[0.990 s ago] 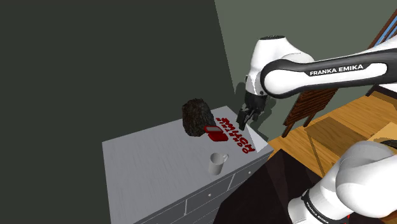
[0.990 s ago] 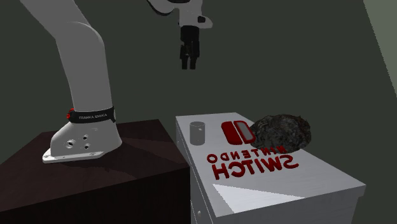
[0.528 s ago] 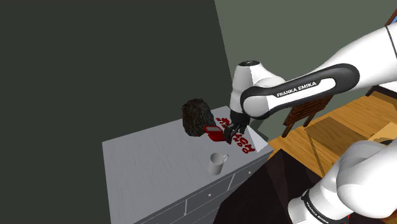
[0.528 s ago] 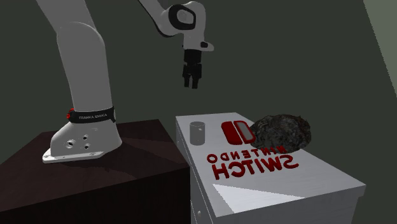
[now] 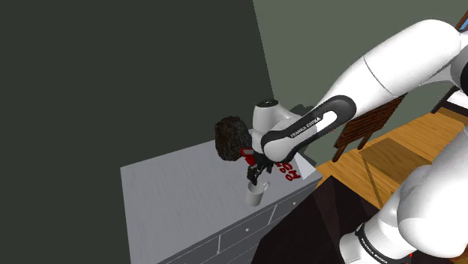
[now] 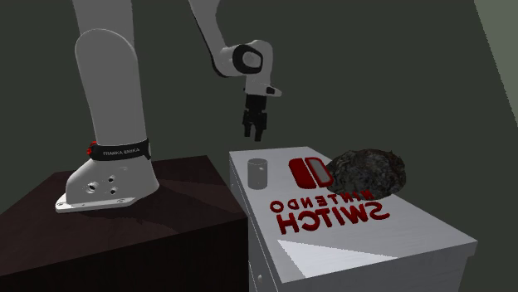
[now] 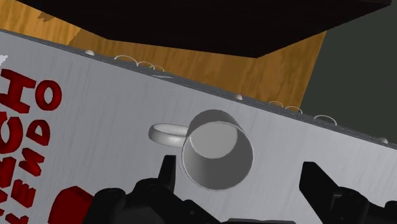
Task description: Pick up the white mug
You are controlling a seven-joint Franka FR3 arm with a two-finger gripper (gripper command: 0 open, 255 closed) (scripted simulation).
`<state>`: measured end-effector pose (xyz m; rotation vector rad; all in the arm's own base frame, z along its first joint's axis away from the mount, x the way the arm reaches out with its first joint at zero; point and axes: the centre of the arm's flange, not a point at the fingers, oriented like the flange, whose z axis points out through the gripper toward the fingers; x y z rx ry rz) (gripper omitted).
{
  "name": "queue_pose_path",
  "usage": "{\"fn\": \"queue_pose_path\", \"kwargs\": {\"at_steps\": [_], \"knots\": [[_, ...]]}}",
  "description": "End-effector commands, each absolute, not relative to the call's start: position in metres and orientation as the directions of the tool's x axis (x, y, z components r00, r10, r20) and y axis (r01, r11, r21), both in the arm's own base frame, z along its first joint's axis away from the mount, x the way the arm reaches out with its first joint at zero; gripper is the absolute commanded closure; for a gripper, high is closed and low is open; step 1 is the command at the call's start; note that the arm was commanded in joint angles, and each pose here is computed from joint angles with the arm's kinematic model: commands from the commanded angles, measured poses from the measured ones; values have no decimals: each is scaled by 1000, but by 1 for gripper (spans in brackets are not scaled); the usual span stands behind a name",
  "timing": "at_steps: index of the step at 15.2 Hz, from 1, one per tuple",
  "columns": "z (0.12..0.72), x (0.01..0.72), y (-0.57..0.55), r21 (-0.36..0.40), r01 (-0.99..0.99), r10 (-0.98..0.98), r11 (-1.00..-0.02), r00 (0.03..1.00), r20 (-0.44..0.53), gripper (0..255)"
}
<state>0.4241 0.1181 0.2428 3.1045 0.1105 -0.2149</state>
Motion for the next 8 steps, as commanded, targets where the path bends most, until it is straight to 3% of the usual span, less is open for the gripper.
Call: {"fn": "queue_pose_path", "kwargs": {"at_steps": [1, 8], "knots": [[217, 428, 127, 23, 79, 74, -997, 986, -147, 0], [149, 441, 148, 25, 93, 87, -995, 982, -168, 0]]}}
